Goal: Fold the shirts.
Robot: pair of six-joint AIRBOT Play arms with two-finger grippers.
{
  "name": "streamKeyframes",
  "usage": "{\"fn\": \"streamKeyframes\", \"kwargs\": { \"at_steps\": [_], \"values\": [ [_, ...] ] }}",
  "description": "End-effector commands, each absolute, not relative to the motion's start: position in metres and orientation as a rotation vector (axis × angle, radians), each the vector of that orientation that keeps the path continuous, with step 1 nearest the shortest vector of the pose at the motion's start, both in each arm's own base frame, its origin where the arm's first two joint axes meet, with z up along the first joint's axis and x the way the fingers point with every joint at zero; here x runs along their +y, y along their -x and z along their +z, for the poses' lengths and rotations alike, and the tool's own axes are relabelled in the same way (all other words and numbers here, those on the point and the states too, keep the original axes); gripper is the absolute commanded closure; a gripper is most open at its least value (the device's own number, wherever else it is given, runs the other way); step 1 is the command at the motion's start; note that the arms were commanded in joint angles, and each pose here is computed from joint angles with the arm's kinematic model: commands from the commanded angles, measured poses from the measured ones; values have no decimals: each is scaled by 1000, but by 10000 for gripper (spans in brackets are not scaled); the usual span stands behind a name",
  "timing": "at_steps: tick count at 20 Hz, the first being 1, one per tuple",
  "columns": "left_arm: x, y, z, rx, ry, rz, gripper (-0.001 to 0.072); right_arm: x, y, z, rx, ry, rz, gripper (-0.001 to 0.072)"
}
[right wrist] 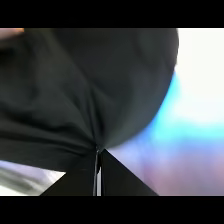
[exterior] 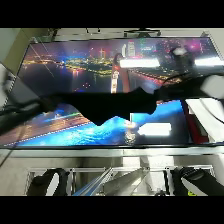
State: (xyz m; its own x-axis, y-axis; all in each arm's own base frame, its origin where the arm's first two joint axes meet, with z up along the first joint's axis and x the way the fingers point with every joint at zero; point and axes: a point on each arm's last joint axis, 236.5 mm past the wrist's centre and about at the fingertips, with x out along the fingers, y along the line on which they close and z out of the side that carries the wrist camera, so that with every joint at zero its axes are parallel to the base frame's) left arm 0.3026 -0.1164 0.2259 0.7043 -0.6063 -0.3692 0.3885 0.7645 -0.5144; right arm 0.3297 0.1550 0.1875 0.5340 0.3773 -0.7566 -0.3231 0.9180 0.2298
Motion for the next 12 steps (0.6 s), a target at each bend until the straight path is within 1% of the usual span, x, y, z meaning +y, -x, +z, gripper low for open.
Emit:
{"fn": "streamKeyframes", "kwargs": {
  "at_steps": [1, 2, 3, 4, 6, 9, 12],
  "values": [
    [-122, -259, 356, 254, 286, -615, 683, 177, -282, 370, 295, -196, 638, 694],
    [-122, -251, 382, 198, 248, -614, 683, 173, -264, 399, 187, -201, 658, 694],
    [-123, -249, 398, 172, 217, -616, 683, 170, -256, 406, 161, -199, 659, 693],
    [-124, -249, 408, 171, 196, -630, 683, 170, -254, 402, 178, -186, 662, 694],
    [-125, -263, 401, 247, 188, -666, 683, 178, -268, 379, 259, -154, 670, 694],
    [-116, -309, 341, 462, 275, -700, 684, 193, -317, 327, 413, -157, 654, 694],
    [-106, -358, 243, 717, 438, -704, 684, 213, -377, 238, 642, -163, 625, 694]
  ]
}}
